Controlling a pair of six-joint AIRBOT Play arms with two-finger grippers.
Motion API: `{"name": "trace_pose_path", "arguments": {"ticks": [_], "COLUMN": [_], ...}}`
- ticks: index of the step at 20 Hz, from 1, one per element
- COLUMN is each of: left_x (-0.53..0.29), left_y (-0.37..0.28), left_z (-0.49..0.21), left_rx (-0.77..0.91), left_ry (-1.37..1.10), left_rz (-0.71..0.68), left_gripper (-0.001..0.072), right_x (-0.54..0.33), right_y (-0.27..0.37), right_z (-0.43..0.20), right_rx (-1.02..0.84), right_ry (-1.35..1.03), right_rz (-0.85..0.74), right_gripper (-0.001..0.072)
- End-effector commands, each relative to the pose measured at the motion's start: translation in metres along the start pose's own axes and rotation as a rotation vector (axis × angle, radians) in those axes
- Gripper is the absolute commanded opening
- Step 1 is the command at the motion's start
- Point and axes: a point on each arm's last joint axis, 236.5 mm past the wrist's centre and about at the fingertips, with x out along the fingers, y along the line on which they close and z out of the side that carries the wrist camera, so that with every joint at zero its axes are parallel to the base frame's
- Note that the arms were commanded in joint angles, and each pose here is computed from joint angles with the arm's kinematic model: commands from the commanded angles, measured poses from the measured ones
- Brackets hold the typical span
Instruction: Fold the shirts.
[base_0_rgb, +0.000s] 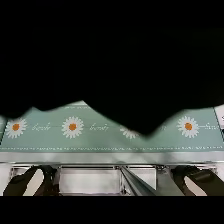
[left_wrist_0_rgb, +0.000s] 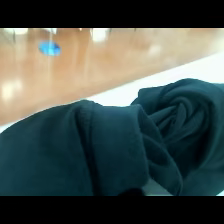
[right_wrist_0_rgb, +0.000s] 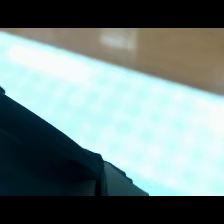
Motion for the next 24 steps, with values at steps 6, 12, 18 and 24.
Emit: {"name": "trace_pose_path", "arguments": {"ticks": [6, 12, 18, 24], "left_x": [0.057, 0.119, 0.200, 0.248], "left_y": [0.009, 0.106, 0.188, 0.206], "left_z": [-0.228, -0.386, -0.385, -0.360], "left_rx": [-0.428, -0.726, -0.904, -0.853], "left_ry": [0.443, 0.649, 0.579, 0.709], "left_rz": [-0.171, 0.079, 0.164, 0.000], "left_gripper": [0.0026, 0.0026, 0.0026, 0.0507], "right_x": [0.091, 0.242, 0.341, 0.382], "right_y": [-0.017, -0.050, -0.114, -0.134], "right_z": [-0.156, -0.238, -0.254, -0.215], "right_rx": [0.143, 0.241, 0.468, 0.618], "right_ry": [0.436, 0.575, 0.638, 0.546], "right_rz": [-0.018, -0.063, -0.111, -0.024], "right_gripper": [0.0021, 0.0021, 0.0021, 0.0415]}}
